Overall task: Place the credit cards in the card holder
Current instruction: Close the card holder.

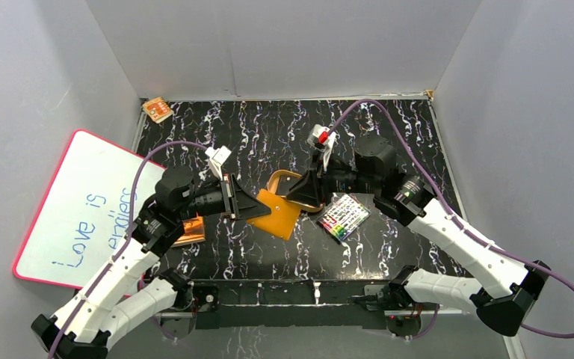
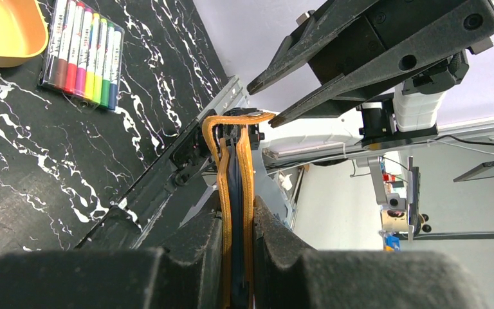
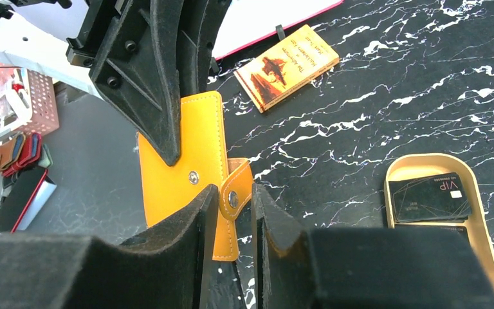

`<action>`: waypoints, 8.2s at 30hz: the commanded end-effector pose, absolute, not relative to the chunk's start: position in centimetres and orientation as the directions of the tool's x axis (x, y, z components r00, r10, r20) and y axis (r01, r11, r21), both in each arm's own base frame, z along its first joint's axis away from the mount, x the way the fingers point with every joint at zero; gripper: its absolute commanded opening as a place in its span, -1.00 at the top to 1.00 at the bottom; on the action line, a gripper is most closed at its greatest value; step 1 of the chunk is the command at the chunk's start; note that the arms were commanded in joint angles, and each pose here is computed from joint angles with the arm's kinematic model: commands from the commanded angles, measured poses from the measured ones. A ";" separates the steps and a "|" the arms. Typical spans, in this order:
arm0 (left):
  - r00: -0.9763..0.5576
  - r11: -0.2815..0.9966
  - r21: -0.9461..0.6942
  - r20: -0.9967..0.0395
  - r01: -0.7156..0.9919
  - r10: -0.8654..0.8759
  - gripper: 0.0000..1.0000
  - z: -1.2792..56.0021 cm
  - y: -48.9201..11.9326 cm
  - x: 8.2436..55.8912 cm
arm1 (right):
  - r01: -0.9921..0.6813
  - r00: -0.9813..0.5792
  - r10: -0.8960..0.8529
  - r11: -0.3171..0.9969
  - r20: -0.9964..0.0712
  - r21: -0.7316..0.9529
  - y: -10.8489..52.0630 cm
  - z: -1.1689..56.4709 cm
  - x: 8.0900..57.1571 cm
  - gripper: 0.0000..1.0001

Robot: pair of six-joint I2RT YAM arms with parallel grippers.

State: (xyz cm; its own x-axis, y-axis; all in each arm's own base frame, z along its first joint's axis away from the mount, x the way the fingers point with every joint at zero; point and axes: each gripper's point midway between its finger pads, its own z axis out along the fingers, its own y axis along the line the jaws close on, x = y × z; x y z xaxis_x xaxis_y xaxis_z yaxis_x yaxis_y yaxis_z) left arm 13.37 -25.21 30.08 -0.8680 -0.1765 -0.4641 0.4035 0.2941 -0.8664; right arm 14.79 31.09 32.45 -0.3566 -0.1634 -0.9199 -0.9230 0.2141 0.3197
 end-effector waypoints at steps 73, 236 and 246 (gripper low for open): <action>-0.856 0.371 -0.850 -0.471 0.374 -0.216 1.00 30.5 -24.8 14.8 | -0.909 -0.398 -0.272 0.246 -0.876 0.337 34.3 31.6 14.6 1.00; -0.756 0.275 -0.842 -0.539 0.464 -0.373 1.00 35.7 -22.6 13.2 | -0.917 -0.376 -0.366 0.276 -0.851 0.287 36.2 28.2 9.3 1.00; -0.760 0.289 -0.844 -0.534 0.452 -0.371 1.00 35.1 -22.6 13.4 | -0.925 -0.369 -0.321 0.214 -0.872 0.312 36.2 30.5 8.3 0.01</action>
State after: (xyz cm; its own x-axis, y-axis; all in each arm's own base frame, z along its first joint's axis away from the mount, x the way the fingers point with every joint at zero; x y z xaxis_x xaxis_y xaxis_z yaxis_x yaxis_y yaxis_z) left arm 14.25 -22.39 29.37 -0.8217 -0.3401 -0.4573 0.3077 0.4107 -0.8583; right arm 9.94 36.51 29.83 -0.3561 -0.3170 -0.8791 -0.9221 0.2717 0.2755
